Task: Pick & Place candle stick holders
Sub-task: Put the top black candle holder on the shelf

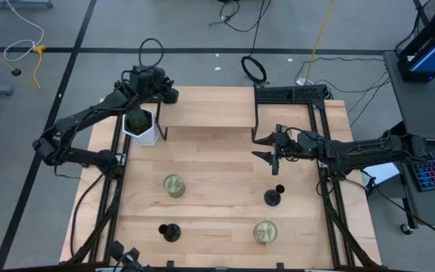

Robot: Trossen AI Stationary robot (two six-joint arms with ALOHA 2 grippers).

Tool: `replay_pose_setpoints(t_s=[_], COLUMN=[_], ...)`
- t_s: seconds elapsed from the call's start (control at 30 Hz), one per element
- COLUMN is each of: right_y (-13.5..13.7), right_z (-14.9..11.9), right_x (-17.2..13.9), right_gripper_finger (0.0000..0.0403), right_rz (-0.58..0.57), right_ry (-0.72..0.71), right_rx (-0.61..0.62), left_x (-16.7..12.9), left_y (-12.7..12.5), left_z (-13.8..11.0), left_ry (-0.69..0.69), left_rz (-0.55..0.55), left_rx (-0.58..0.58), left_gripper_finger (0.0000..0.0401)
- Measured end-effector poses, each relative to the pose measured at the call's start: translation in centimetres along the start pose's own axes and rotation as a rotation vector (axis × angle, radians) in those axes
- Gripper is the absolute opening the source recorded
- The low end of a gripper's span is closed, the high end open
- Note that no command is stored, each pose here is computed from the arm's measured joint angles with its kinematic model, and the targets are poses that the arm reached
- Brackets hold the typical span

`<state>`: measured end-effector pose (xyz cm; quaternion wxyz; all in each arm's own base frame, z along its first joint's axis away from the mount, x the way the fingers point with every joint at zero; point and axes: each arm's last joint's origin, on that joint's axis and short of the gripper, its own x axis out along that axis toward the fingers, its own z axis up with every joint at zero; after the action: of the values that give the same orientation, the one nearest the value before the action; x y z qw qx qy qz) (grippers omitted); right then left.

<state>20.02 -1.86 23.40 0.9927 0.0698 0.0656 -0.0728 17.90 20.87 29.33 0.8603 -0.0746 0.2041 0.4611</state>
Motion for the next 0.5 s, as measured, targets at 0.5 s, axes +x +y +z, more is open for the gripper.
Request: replay_pose_setpoints(t_s=[0.5], right_y=[0.0], right_z=[0.0], right_x=[0.0], right_gripper_finger=[0.0212], right_rz=[0.004], right_ry=[0.003], right_rx=[-0.019], left_x=[-4.5], left_y=[-0.9], left_z=[1.5], left_ry=[-0.111], left_rz=[0.017], left_rx=[0.071], left_gripper_finger=[0.0152])
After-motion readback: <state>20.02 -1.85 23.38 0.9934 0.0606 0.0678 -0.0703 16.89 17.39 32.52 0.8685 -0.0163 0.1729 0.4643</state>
